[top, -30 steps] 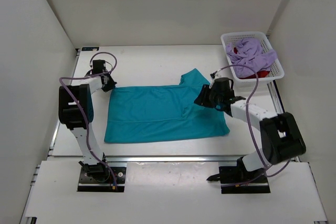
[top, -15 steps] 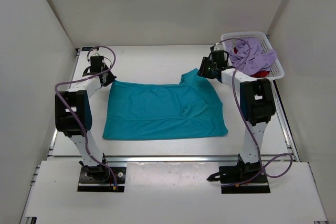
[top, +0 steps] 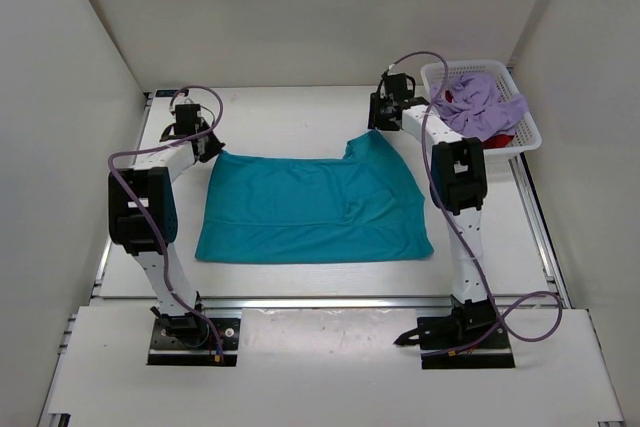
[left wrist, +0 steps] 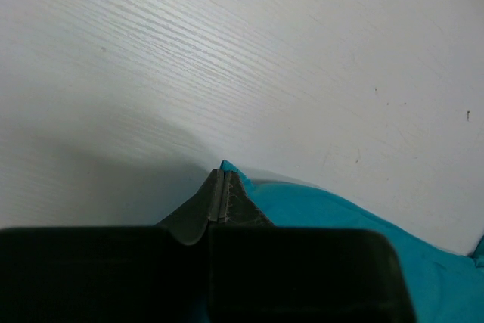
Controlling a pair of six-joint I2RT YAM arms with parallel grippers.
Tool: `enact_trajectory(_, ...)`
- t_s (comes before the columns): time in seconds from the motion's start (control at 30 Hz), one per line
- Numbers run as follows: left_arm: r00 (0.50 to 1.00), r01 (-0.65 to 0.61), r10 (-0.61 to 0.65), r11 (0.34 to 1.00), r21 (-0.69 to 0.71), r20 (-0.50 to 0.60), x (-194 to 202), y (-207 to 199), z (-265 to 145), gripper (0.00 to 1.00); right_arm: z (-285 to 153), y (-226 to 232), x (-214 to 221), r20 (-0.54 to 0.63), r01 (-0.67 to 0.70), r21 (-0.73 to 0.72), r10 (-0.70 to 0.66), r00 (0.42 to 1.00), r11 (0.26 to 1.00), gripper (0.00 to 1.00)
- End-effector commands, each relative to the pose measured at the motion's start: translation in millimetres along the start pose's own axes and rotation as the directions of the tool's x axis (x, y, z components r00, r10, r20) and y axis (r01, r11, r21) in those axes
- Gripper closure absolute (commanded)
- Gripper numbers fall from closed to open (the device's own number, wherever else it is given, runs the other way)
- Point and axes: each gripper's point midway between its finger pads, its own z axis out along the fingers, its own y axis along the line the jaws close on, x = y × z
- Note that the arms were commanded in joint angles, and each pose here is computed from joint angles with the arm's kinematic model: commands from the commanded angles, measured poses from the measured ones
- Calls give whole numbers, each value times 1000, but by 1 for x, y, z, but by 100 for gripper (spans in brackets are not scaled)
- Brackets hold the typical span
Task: Fold and stack the t-shirts
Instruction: Grap the side of the flattened tshirt furthest away from the robot with both arms
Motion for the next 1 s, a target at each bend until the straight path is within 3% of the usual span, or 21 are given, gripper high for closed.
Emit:
enact_trajectory(0.0,999,-6,5,999,43,31,-16,-15,-6,100,0,-8,0,-41,55,85,-52,998,995,59)
enact_trajectory(0.23,999,-5,3,999,45,34,-18,-14,-6,100,12,-8,8,-109,72,97,-62,992,993,65)
enact_trajectory(0.37,999,-3,1,999,49,40,-18,-15,-7,100,11,-3,-6,-100,76,100,-66,993,992,89)
enact_trajectory(0.47,999,8,-11,998,67,35,-14,-16,-9,100,0,6,-25,-62,78,103,-72,996,992,100)
enact_trajectory(0.63,999,17,-21,997,80,48,-18,-16,-18,100,-55,14,-57,-26,82,63,-80,996,995,100)
enact_trajectory(0.87,999,27,-29,997,71,20,-12,-6,-23,100,-118,9,-38,-101,126,67,-119,988,990,100)
enact_trajectory(0.93,1000,3,-4,999,51,11,-9,-2,-26,100,-123,4,-7,-165,123,71,-110,980,990,100)
enact_trajectory(0.97,1000,5,-5,999,40,16,-12,1,-28,100,-138,5,-18,-111,121,60,-114,987,991,100)
